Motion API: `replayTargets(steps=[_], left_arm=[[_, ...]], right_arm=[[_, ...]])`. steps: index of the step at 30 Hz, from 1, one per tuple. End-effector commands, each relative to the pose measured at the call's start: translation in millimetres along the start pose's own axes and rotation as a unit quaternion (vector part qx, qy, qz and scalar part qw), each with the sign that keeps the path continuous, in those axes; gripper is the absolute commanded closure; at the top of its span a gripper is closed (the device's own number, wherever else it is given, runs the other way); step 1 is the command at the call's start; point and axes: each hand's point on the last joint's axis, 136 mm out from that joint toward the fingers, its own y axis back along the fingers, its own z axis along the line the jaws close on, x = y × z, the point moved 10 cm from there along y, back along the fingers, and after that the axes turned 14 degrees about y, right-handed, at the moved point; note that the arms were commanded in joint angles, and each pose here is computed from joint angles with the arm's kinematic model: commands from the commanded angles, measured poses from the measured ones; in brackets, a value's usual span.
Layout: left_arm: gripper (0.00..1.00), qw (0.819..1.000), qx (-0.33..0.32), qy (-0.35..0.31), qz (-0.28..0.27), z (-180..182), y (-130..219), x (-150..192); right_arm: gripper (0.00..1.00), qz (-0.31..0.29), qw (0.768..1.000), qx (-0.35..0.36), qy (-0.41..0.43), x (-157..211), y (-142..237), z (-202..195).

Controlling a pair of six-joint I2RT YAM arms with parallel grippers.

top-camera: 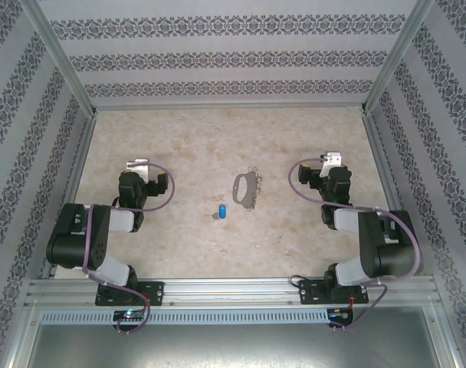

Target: Put the keys on the keyring

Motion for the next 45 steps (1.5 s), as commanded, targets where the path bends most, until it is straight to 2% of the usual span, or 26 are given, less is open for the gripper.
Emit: replayTargets(steps=[1, 4, 6, 9, 10, 12, 16, 19, 22, 26, 31, 35, 41, 45], left_arm=[[0.0, 1.0, 0.002, 0.001, -0.004, -2.1, 10.7, -23.2], [0.0, 0.999, 0.022, -0.007, 0.033, -8.6, 24.8, -31.5], [0.0, 0.999, 0.022, 0.005, 0.031, -10.7, 38.3, -41.0], [0.0, 0.997, -0.003, 0.077, 0.023, -11.5, 57.6, -60.3], [0.0, 0.994, -0.007, 0.102, 0.033, -13.8, 63.1, -70.3], [0.0, 0.99, 0.006, 0.108, 0.089, -21.8, 70.2, -83.2], [0.0, 0.967, 0.039, 0.157, 0.194, -36.2, 61.9, -92.8], [0.0, 0.947, 0.048, 0.205, 0.244, -44.3, 53.9, -87.0], [0.0, 0.929, 0.073, 0.229, 0.28, -57.8, 52.1, -87.2], [0.0, 0.917, 0.101, 0.235, 0.307, -75.8, 53.5, -90.6], [0.0, 0.905, 0.111, 0.241, 0.332, -91.1, 51.0, -91.4], [0.0, 0.901, 0.104, 0.23, 0.352, -103.9, 51.7, -85.4], [0.02, 0.893, 0.109, 0.246, 0.362, -115.2, 53.6, -72.5], [0.03, 0.897, 0.102, 0.242, 0.356, -117.0, 54.5, -74.0]], right_arm=[[0.02, 0.014, 1.0, 0.018, 0.013, -33.2, 12.8, -0.8], [0.02, 0.056, 0.998, 0.023, -0.028, -56.1, 28.3, -1.8], [0.02, 0.091, 0.994, 0.015, -0.057, -67.1, 36.8, -2.3], [0.02, 0.149, 0.983, -0.002, -0.105, -80.4, 42.7, -2.4], [0.02, 0.17, 0.978, -0.022, -0.118, -85.2, 41.3, -0.1], [0.02, 0.203, 0.966, -0.083, -0.137, -95.5, 34.3, 8.5], [0.02, 0.249, 0.942, -0.165, -0.152, -105.9, 18.3, 32.3], [0.02, 0.284, 0.927, -0.201, -0.139, -114.0, 6.0, 48.6], [0.02, 0.335, 0.911, -0.216, -0.106, -117.5, -7.0, 65.2], [0.03, 0.385, 0.879, -0.267, -0.087, -111.6, -29.7, 92.9], [0.14, 0.409, 0.857, -0.309, -0.055, -110.1, -52.3, 123.6], [0.26, 0.408, 0.855, -0.317, -0.041, -111.8, -67.2, 134.4], [0.37, 0.416, 0.849, -0.325, -0.029, -104.2, -96.4, 145.6], [0.42, 0.422, 0.844, -0.331, -0.026, -95.7, -111.5, 151.7]])
